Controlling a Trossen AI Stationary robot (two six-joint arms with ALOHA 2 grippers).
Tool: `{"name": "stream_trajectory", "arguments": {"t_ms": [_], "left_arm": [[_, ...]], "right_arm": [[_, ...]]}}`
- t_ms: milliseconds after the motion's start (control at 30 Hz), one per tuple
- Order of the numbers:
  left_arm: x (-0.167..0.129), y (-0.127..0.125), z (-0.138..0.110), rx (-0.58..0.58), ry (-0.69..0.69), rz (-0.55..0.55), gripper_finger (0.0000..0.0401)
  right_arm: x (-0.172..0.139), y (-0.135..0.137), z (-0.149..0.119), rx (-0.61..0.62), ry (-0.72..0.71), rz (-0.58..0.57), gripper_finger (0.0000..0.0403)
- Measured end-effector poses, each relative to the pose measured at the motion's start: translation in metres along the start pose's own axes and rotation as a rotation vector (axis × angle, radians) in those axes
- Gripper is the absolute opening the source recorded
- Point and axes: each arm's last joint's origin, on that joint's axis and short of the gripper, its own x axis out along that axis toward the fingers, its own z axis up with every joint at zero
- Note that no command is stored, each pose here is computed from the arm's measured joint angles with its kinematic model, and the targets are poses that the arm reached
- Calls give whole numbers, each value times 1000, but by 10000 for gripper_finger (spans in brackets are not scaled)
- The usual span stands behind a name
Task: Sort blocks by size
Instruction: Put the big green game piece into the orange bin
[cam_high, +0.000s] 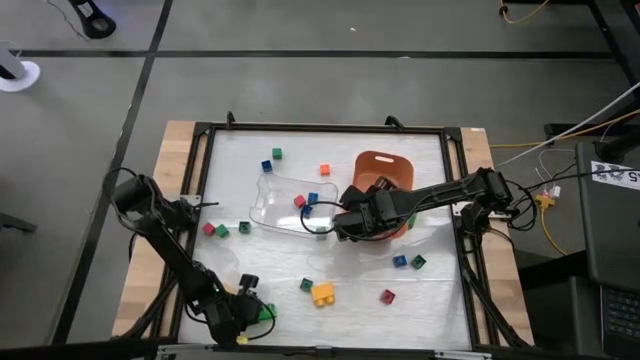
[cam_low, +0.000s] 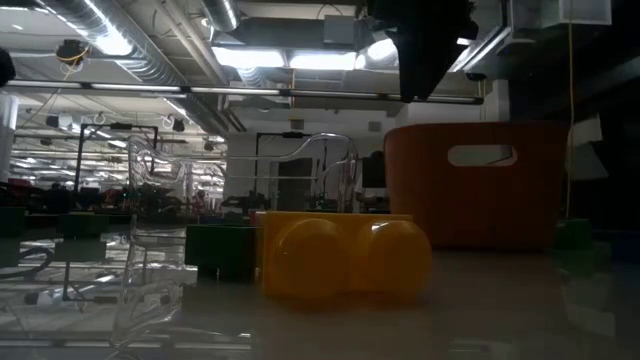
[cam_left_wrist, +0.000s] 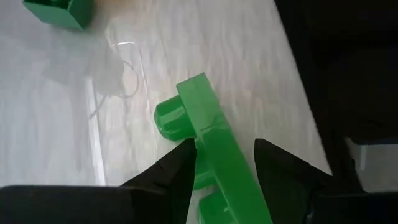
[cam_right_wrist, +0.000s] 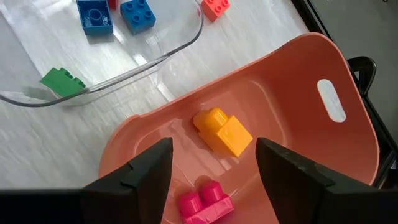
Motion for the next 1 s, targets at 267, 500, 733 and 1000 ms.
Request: {"name": "stream_trajectory", "arguments": {"t_ms": [267, 500, 733, 1000], "left_arm": [[3, 5, -6, 27, 32, 91, 153], [2, 17, -13, 82, 103, 210, 153], [0, 25, -18, 162, 142, 308, 153], [-1, 28, -21, 198, 175, 345, 120]], "right_arm": [[0, 0, 0, 0, 0, 0, 231], [0, 0, 0, 0, 0, 1, 231], [0, 0, 0, 0, 0, 1, 231], [0, 0, 0, -1, 0, 1, 231]]}}
